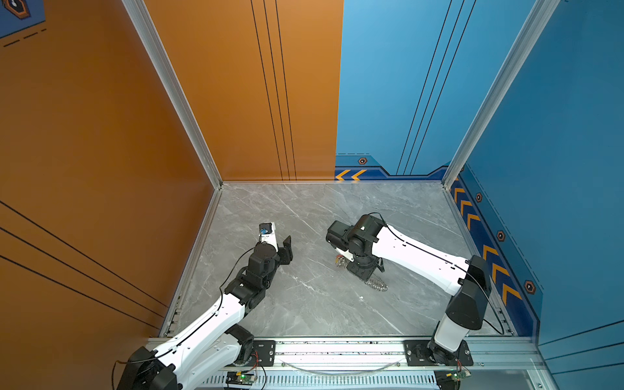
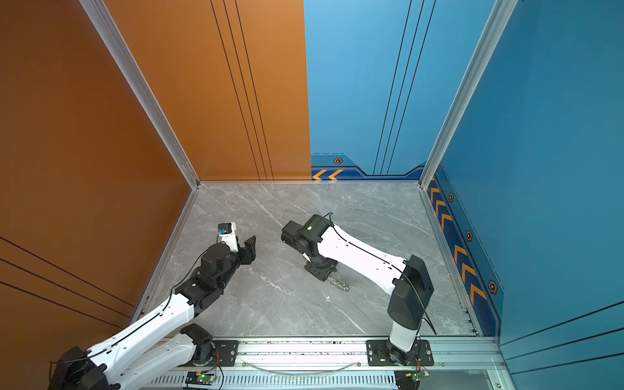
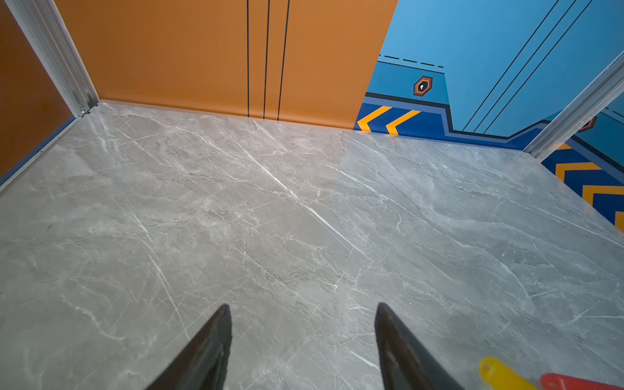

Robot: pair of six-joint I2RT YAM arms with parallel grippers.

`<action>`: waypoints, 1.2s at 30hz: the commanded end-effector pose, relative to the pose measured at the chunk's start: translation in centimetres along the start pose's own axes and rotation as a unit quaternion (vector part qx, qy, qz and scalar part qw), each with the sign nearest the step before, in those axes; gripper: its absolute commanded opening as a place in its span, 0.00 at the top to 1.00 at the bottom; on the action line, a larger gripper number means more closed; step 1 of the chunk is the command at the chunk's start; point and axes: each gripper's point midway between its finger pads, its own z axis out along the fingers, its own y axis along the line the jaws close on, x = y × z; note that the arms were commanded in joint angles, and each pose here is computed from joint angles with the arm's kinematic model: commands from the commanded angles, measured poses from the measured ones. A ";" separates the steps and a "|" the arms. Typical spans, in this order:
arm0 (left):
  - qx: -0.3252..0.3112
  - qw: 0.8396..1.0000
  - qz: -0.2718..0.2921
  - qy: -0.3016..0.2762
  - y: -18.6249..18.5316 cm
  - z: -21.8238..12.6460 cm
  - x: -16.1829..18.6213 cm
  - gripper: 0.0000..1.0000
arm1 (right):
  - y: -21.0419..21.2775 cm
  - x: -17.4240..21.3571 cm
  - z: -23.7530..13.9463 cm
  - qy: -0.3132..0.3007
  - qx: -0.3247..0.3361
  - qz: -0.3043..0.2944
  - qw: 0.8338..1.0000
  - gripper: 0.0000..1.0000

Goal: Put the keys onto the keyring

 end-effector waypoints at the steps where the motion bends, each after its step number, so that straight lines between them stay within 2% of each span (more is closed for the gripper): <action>1: -0.015 1.000 0.003 -0.012 0.8 -0.4 -0.3 0.31 | -5.4 1.3 0.1 0.029 0.059 0.060 0.996 1.00; 5: -0.017 1.000 0.005 -0.012 0.9 -0.5 -0.3 0.29 | -9.1 1.2 0.7 0.040 0.096 0.105 0.989 1.00; 10: -0.017 1.000 0.006 -0.010 0.9 -0.4 -0.2 0.26 | -15.2 2.0 3.3 0.088 0.128 0.175 0.972 1.00; 12: -0.018 1.000 0.005 -0.011 0.9 -0.4 -0.2 0.26 | -18.0 1.8 3.8 0.090 0.147 0.212 0.962 1.00; 16: -0.019 1.000 0.004 -0.011 1.0 -0.5 -0.1 0.25 | -20.0 1.2 6.1 0.105 0.144 0.242 0.954 1.00; 23: -0.024 1.000 0.004 -0.013 1.2 -0.6 -0.1 0.24 | -16.6 -1.0 9.7 0.129 0.128 0.215 0.960 1.00; 36: -0.024 1.000 0.000 -0.015 1.3 -0.7 -0.1 0.24 | -6.6 -2.6 10.1 0.133 0.135 0.136 0.972 1.00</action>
